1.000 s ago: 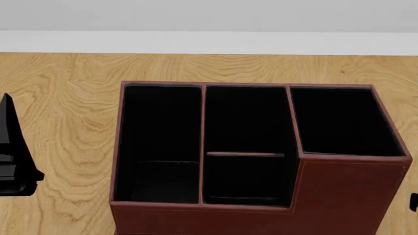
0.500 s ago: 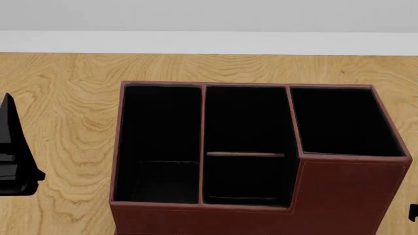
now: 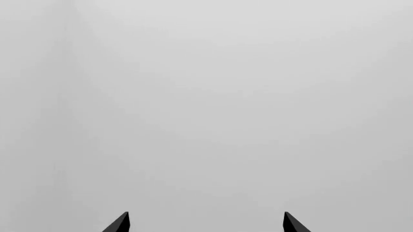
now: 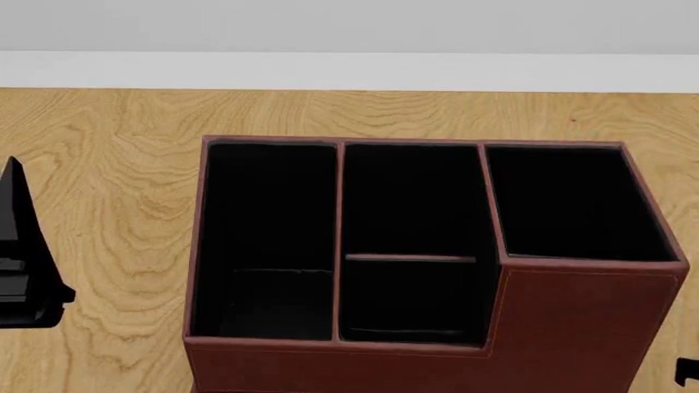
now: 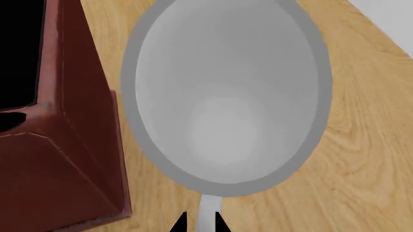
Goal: Pick up the white mug and place it to the right of the caddy.
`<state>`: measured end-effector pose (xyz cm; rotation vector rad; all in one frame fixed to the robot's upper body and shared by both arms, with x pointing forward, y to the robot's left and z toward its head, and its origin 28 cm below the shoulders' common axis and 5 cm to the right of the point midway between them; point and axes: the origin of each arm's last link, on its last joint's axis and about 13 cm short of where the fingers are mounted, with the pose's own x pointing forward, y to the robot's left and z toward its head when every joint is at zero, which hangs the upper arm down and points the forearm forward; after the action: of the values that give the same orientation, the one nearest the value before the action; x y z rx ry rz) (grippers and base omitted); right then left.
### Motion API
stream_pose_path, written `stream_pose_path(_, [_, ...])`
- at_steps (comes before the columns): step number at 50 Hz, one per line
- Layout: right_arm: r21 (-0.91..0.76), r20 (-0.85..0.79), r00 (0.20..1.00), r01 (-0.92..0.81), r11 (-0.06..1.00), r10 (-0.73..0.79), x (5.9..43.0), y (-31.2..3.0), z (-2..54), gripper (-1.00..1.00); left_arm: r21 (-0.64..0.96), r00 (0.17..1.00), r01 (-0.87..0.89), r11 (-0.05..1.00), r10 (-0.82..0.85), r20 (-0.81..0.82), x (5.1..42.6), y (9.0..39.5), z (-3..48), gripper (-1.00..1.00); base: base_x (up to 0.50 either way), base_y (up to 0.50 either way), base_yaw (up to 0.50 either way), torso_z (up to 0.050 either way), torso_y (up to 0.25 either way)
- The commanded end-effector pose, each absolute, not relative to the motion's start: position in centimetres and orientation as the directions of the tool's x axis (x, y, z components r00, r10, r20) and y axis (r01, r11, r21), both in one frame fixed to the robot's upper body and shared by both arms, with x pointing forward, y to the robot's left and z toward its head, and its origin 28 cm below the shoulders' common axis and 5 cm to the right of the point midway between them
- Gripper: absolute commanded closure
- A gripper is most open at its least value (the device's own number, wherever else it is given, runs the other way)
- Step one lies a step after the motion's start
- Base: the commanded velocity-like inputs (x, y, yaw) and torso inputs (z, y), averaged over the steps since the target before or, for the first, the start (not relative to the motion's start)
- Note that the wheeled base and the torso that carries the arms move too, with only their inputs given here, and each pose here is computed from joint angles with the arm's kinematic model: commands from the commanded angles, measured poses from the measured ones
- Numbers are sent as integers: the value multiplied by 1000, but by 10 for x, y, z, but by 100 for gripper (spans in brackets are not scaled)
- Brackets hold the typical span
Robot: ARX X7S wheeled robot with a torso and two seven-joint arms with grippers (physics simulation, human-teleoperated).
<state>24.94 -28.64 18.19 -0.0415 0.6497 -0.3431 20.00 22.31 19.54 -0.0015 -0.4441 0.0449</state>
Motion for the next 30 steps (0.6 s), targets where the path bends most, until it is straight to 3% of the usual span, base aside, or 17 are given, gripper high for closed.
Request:
stream_pose_path(1, [-164,-584,738,300,940,-337,254,-289,178,100,-12,903,-42,999,43,427,201,223,195,-100,0,0,0,0,0])
stream_pose_path(30, [-158,-631,701,303,940,-332,256,-284,164,100,-17,903,-39,999,42,428,200,223,196,-100,0,0,0,0,0])
